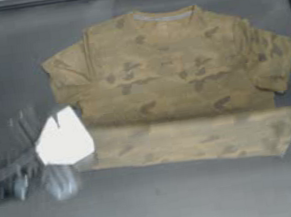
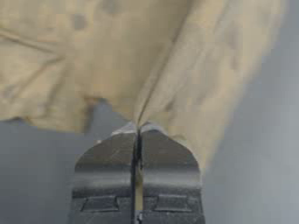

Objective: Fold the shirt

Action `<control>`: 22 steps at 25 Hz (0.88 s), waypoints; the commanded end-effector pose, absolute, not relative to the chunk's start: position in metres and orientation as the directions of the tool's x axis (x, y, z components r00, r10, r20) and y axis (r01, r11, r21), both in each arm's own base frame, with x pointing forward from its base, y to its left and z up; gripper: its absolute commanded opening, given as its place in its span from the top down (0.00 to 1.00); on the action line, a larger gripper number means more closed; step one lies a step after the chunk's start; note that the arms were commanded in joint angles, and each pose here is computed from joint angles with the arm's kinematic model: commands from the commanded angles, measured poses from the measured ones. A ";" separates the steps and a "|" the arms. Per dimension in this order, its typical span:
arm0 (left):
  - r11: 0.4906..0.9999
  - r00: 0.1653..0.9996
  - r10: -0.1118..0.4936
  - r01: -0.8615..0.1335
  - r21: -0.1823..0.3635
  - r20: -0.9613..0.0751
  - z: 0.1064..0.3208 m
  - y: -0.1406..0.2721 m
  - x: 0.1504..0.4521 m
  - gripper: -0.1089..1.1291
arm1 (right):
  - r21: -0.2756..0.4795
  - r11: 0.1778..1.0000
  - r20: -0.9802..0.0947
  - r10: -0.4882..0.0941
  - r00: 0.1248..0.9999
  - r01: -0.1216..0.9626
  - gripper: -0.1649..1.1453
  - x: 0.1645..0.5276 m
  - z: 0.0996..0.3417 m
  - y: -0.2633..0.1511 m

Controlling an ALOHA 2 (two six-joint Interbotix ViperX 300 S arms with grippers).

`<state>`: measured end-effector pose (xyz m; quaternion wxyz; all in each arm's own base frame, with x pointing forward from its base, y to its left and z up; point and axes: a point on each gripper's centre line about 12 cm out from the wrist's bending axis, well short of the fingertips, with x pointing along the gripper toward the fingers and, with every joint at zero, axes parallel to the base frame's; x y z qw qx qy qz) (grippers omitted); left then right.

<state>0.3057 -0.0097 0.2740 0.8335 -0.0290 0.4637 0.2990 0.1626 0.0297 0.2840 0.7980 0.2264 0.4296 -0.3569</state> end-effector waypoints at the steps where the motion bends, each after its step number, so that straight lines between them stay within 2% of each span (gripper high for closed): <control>1: 0.803 0.442 0.479 -0.569 0.176 -0.758 0.290 0.020 0.301 0.87 | 0.023 0.601 -0.836 -0.426 0.345 0.799 0.81 0.166 0.286 0.007; 10: 0.727 0.441 0.536 -0.675 0.127 -0.720 0.279 0.092 0.304 0.87 | -0.050 0.509 -0.823 -0.508 0.254 0.859 0.81 0.167 0.276 -0.055; 18: 0.681 0.362 0.572 -0.710 0.180 -0.736 0.261 0.135 0.303 0.87 | -0.068 0.409 -0.803 -0.563 0.193 0.910 0.81 0.155 0.266 -0.104; 22: 0.670 0.372 0.576 -0.725 0.160 -0.728 0.256 0.153 0.308 0.87 | -0.095 0.360 -0.798 -0.584 0.145 0.928 0.81 0.147 0.263 -0.122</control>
